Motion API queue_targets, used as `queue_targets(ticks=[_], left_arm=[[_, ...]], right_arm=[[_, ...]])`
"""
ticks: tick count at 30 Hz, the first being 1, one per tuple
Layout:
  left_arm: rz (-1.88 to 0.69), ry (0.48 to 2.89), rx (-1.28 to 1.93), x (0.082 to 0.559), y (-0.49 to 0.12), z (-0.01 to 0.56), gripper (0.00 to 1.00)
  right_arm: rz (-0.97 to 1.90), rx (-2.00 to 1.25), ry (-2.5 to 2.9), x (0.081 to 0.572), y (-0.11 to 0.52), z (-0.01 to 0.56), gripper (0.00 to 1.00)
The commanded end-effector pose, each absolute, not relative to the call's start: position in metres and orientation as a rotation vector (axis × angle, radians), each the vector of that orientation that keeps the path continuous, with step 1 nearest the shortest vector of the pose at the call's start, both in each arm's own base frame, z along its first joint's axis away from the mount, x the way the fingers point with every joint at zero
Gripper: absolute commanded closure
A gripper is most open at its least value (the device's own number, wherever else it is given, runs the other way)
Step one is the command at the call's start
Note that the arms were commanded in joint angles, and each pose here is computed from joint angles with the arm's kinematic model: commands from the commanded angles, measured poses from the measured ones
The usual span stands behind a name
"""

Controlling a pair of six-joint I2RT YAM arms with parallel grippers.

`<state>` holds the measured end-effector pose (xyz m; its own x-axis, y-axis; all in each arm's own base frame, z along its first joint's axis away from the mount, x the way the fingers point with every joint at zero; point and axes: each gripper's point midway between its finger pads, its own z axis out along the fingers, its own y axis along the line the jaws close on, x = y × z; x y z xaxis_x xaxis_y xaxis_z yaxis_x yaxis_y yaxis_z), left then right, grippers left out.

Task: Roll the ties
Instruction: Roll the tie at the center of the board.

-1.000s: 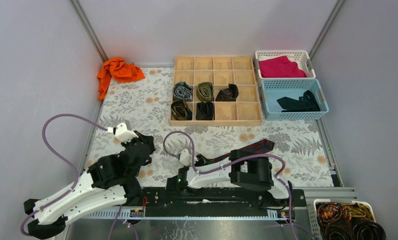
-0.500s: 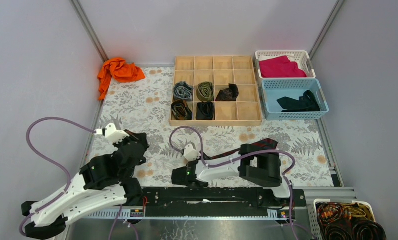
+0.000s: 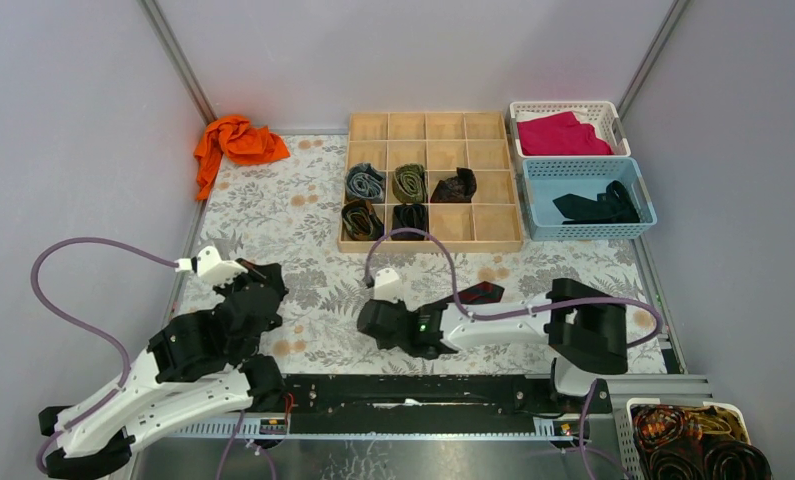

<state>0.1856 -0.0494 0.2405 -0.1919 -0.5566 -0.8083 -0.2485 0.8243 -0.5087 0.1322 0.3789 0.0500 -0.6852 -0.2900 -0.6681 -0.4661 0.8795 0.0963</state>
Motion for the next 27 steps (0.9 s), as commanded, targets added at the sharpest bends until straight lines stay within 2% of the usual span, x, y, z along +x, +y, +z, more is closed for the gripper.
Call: queue_targets(ticks=[1,9,27], left_arm=[[-0.313,1.763,-0.567,0.195,-0.063,0.248,1.00],[-0.353,1.797,-0.474,0.210,-0.104,0.249,1.00],[-0.405,1.868,-0.318,0.242,-0.186,0.237,1.00]], right_arm=[[0.721,-0.392,2.426,0.127,0.397,0.060,0.71],[1.052,-0.168,2.347,0.133,0.373,0.075,0.71],[1.304,0.097,2.291,0.147,0.312,0.076,0.71]])
